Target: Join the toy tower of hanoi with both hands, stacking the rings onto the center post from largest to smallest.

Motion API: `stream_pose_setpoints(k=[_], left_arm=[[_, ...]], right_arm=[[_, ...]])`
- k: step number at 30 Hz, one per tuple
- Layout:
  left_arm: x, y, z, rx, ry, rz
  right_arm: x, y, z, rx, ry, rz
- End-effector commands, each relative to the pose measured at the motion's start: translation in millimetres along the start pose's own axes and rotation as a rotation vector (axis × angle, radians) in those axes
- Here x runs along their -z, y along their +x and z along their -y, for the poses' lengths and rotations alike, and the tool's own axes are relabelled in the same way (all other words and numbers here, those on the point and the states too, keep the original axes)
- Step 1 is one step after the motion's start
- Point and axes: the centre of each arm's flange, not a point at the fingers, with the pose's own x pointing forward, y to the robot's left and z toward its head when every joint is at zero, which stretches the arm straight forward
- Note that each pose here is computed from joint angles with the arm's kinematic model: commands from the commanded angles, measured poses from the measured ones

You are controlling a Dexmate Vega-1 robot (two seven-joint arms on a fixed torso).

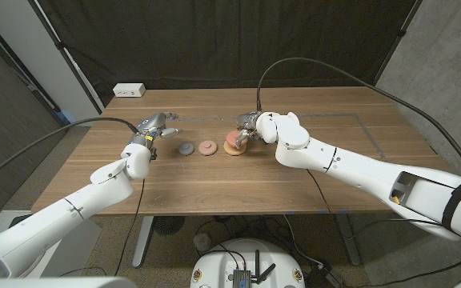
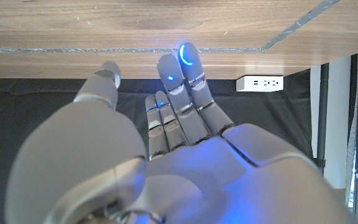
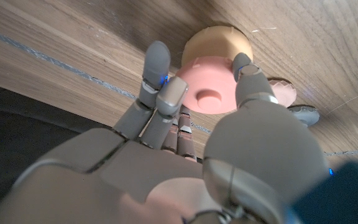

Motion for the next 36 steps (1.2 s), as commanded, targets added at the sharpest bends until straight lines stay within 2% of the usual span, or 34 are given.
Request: stream_pose_setpoints(k=[1,20,36], left_arm=[[3.9,-0.7,-1.0,-0.005,-0.010,-0.003],[4.2,0.0,5.8,0.004,-0.026,-0.013],[1.5,2.0,3.8,-0.011,-0.032,-0.002]], right_arm=[[-7.3,7.3,-0.7,0.005,-0.009,-0.003],[-10.2,19.3,-6.4,-0.007,-0.008,-0.005],[-8.1,18.9,-12.1,-0.025,-0.010,-0.014]])
